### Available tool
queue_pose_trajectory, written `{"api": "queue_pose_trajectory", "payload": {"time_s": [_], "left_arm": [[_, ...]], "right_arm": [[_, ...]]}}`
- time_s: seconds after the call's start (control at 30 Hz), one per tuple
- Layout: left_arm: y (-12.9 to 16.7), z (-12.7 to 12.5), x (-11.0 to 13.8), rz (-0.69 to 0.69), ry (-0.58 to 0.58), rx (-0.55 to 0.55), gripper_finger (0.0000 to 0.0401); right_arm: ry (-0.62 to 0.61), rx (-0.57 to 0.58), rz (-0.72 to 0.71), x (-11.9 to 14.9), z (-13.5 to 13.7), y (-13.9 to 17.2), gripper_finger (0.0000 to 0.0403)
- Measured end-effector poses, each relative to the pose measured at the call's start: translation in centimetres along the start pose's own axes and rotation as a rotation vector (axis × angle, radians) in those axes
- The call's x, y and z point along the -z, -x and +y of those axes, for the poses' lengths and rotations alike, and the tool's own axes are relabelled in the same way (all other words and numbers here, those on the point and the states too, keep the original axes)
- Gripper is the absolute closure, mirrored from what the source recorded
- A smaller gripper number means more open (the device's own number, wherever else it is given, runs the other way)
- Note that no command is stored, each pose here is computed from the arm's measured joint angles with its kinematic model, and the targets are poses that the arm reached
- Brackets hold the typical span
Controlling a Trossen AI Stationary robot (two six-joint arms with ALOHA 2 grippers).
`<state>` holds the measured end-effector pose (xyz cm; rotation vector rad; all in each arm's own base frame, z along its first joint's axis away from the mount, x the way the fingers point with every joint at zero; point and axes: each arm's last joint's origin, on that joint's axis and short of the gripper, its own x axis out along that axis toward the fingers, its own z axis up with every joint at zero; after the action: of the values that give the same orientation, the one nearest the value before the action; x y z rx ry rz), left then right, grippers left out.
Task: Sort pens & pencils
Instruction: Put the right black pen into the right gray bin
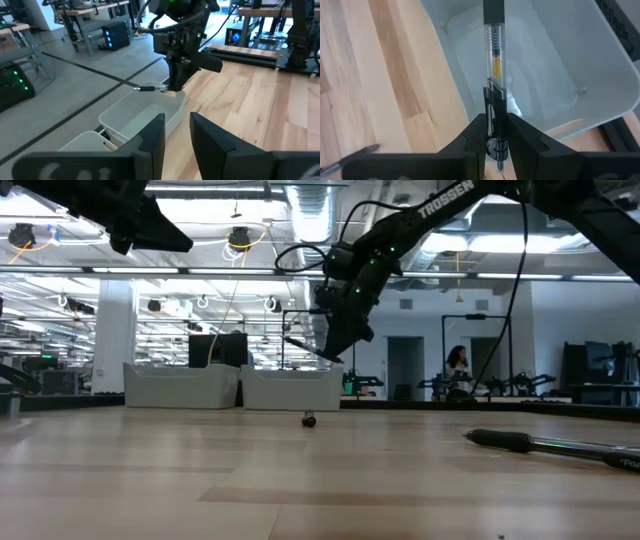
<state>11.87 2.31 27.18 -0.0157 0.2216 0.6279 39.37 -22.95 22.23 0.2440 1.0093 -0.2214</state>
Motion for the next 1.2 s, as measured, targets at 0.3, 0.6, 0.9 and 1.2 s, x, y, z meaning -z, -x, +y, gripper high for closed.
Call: {"api": "queue_pose_trajectory", "payload": {"time_s": [0.3, 0.6, 0.9, 1.2], "left_arm": [[0.0, 0.0, 0.0, 0.001, 0.018, 0.000, 0.0319], [0.0, 0.0, 0.0, 0.001, 0.022, 0.000, 0.0319], [0.0, 0.0, 0.0, 0.001, 0.021, 0.000, 0.0319], [0.0, 0.0, 0.0, 0.003, 0.020, -0.001, 0.0319]], "right_arm": [[0.005, -0.002, -0.015, -0.2, 0.1, 0.0, 0.0315], [0.035, -0.007, -0.073, -0.9, 1.0, -0.1, 0.0315], [0.022, -0.019, 0.000, 0.1, 0.5, -3.3, 0.0315], [0.013, -0.020, 0.043, 0.7, 0.6, -4.4, 0.0315]]}}
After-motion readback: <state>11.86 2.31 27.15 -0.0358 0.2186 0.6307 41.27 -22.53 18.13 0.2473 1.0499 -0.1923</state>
